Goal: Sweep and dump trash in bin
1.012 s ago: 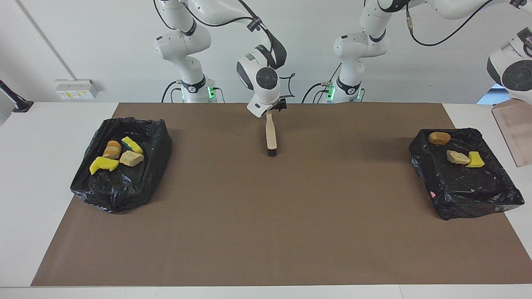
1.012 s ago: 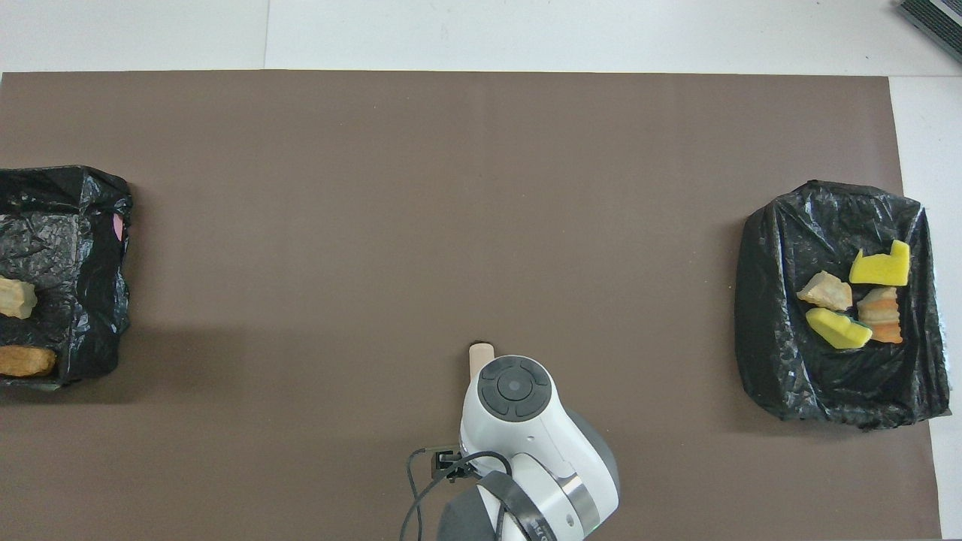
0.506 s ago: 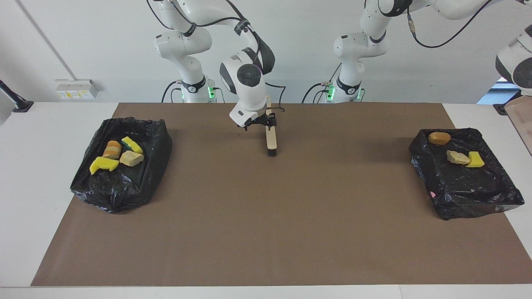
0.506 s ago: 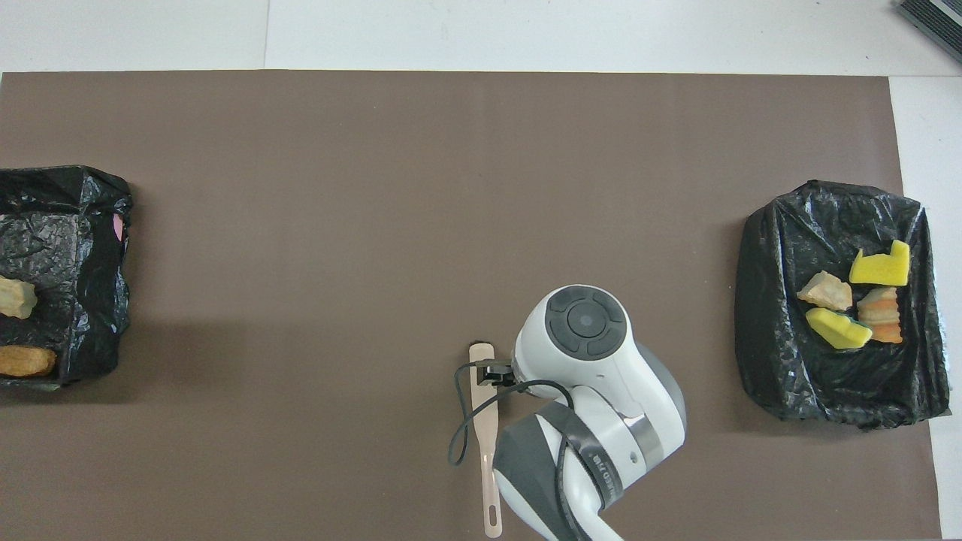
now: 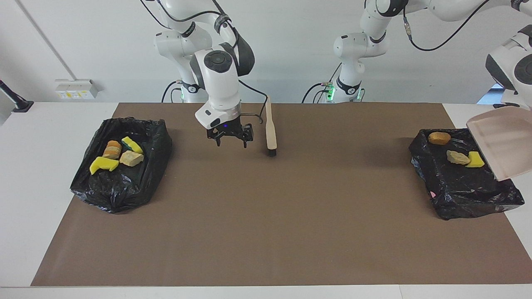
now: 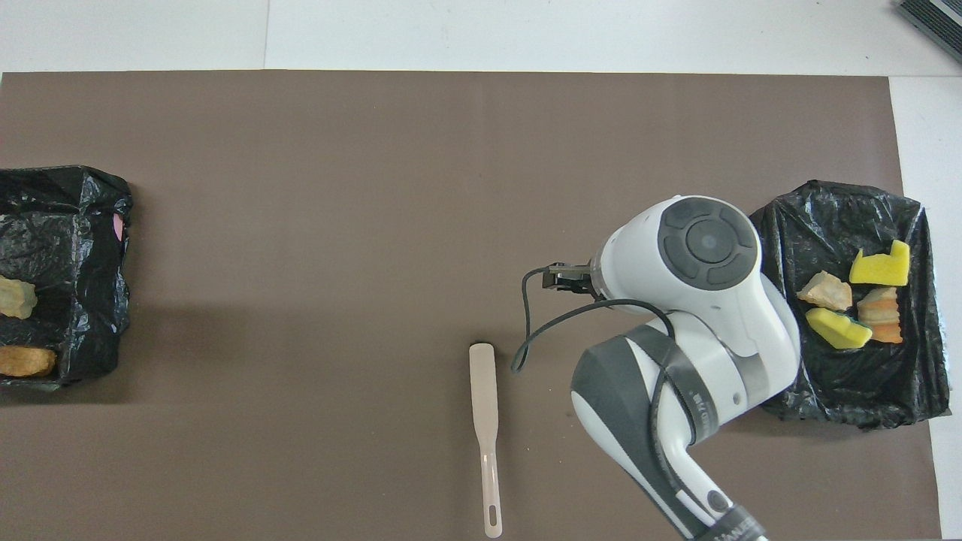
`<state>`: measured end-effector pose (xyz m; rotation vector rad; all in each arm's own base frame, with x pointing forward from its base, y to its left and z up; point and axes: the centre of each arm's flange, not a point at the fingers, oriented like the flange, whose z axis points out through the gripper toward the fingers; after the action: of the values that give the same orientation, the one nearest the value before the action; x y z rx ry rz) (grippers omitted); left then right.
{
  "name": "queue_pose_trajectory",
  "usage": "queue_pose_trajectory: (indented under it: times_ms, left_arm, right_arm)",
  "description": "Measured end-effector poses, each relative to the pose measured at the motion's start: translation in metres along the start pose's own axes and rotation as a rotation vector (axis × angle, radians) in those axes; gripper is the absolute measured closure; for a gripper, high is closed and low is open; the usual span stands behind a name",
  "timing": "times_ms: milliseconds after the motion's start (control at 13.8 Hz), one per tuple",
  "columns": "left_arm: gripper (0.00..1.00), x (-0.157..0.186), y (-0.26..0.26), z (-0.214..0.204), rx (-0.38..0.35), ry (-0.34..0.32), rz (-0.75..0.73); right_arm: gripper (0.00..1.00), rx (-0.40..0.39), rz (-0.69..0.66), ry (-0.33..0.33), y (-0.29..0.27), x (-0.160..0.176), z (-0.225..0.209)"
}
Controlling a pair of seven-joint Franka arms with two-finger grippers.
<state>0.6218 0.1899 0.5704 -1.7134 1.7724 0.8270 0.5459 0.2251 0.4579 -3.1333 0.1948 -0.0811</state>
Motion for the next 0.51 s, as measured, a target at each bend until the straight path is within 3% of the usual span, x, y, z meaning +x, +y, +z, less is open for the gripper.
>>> queue_pose_trajectory:
  times_ms: [361,506]
  left_arm:
    - [0.67,0.084,-0.004,-0.055,-0.085,0.196,-0.173]
    - [0.67,0.116,-0.002,-0.075,-0.127,0.233,-0.243]
  right_arm:
    - [0.00,0.002,0.014,0.066,0.060,0.034,-0.065]
    - [0.00,-0.011,0.006,0.086,0.086,0.033,-0.092]
